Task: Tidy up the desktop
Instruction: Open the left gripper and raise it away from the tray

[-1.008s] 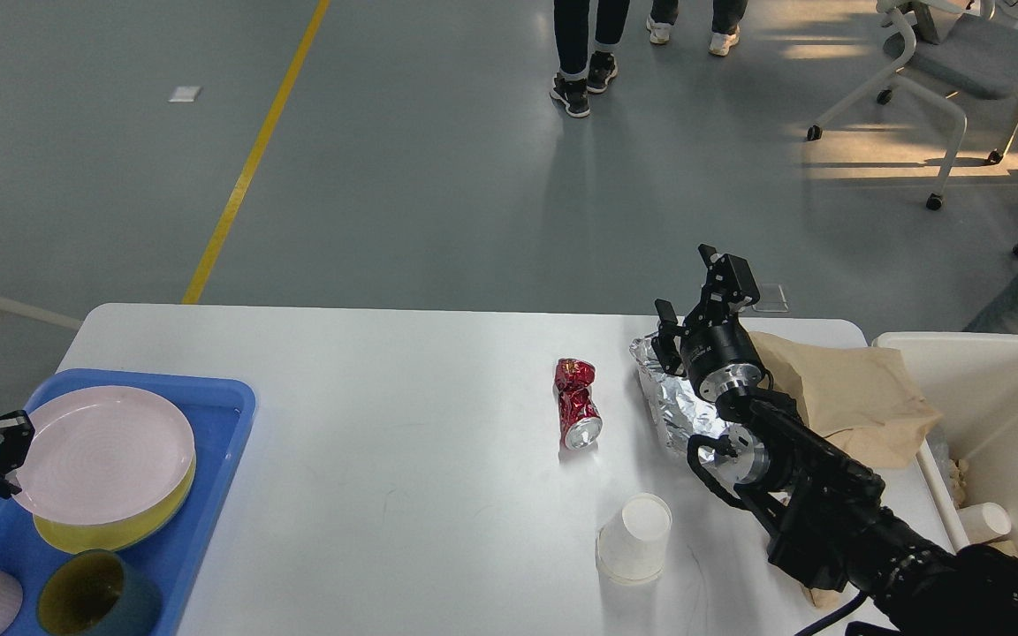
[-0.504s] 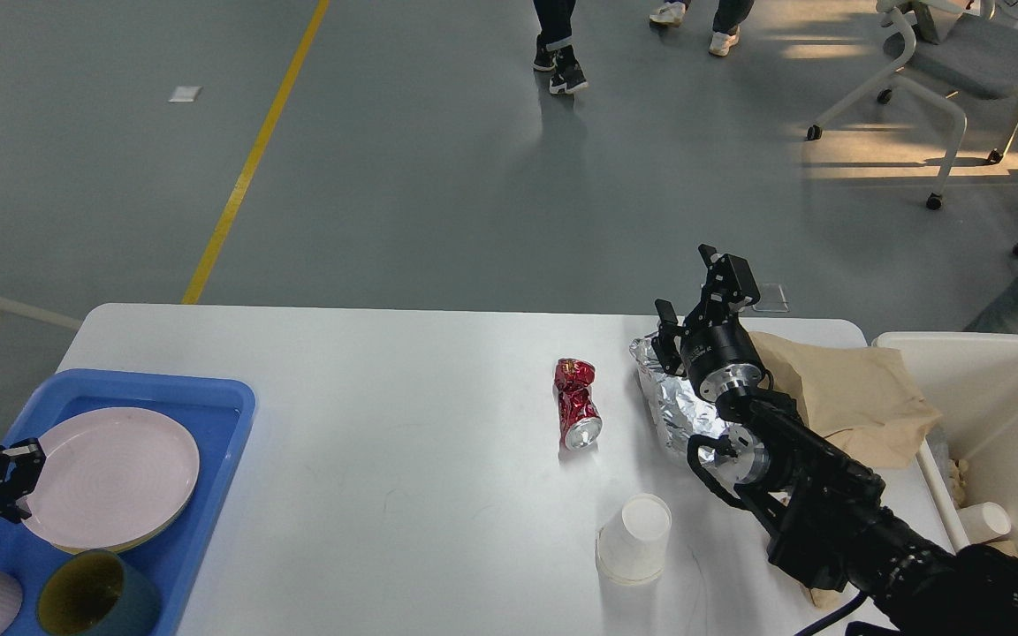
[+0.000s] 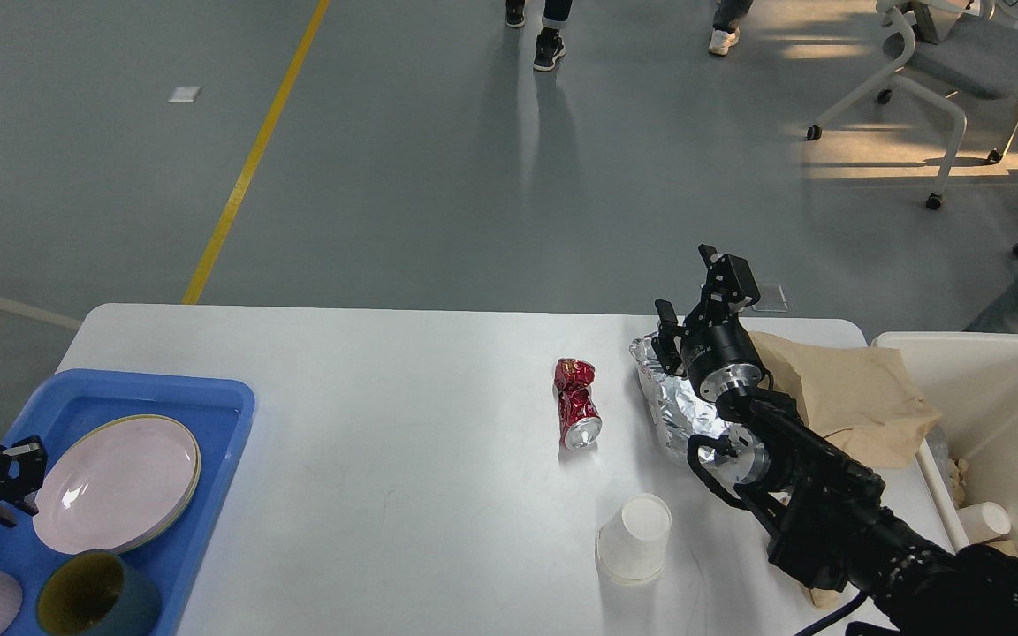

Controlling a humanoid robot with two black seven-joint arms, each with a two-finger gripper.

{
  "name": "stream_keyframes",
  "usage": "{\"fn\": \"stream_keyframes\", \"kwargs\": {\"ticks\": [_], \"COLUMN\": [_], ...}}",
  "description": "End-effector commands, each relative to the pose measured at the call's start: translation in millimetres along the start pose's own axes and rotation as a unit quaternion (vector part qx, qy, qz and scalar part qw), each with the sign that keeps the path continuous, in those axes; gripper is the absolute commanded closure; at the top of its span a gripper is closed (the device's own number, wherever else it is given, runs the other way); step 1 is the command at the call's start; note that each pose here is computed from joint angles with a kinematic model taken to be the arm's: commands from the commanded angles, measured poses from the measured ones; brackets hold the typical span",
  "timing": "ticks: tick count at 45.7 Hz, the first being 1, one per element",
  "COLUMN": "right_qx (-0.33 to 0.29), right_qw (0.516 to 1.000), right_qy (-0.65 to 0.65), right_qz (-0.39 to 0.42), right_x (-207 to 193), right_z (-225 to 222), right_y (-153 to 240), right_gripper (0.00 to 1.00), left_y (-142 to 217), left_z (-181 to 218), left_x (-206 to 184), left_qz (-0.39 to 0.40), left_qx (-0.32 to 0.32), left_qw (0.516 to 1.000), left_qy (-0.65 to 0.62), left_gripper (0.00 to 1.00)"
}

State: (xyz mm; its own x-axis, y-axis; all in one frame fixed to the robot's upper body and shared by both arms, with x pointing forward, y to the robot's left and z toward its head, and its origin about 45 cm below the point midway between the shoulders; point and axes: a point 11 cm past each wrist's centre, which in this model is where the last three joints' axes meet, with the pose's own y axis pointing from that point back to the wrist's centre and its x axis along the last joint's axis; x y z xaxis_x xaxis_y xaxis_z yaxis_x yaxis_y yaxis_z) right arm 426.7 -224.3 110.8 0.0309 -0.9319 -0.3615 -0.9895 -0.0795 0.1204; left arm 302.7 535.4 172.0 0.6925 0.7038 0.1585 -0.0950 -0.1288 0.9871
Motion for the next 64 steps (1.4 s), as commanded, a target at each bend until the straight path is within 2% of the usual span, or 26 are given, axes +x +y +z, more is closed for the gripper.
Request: {"fn": "stream_keyframes", "kwargs": {"ticks": [1,9,12,16,19,27,33,43,47,56,64], "right_qx": [0.000,0.000,0.000,0.000,0.000,0.000,0.000,0.000,0.000,0.000,0.000], "right_qw": [1.000,1.000,1.000,1.000,1.000,1.000,1.000,1.000,1.000,1.000,1.000], "right_qy": [0.000,0.000,0.000,0.000,0.000,0.000,0.000,0.000,0.000,0.000,0.000], "right_qz": [0.001,0.000,0.000,0.001,0.000,0.000,0.001,0.000,0.000,0.000,0.000], "right_x": [0.1,0.0,0.0,0.1,0.0,0.0,0.1,0.0,0.0,0.0,0.0], "right_z": [0.0,0.0,0.0,0.0,0.0,0.0,0.0,0.0,0.0,0.0,0.0], "right_y": [0.0,0.0,0.0,0.0,0.0,0.0,0.0,0.0,0.0,0.0,0.0], "right_gripper": [0.00,0.00,0.00,0.00,0.00,0.00,0.00,0.00,0.00,0.00,0.00], "left_y": [0.7,4.2,7.0,18.5,30.1,72.3,100.8,103.8,115.8,172.5,220.6], "left_z": [0.6,2.5,4.0,14.8,25.7,59.6,82.9,152.9,185.4,259.9,297.9], "left_x": [0.5,3.4,4.6,10.6,15.8,19.3,30.9,8.5,2.8,2.1,15.7], "left_qz": [0.001,0.005,0.004,0.009,0.011,-0.036,-0.013,-0.037,-0.043,-0.035,0.022], "left_qx": [-0.001,-0.004,-0.008,-0.022,-0.033,-0.072,-0.107,-0.178,-0.236,-0.401,-0.521], "left_qw": [1.000,1.000,1.000,1.000,0.999,0.997,0.994,0.982,0.969,0.913,0.853], "left_qy": [0.000,0.001,0.003,0.003,0.001,0.001,-0.008,-0.052,-0.058,-0.065,-0.031], "left_gripper": [0.59,0.42,0.31,0.11,0.05,0.04,0.04,0.04,0.04,0.04,0.04]}}
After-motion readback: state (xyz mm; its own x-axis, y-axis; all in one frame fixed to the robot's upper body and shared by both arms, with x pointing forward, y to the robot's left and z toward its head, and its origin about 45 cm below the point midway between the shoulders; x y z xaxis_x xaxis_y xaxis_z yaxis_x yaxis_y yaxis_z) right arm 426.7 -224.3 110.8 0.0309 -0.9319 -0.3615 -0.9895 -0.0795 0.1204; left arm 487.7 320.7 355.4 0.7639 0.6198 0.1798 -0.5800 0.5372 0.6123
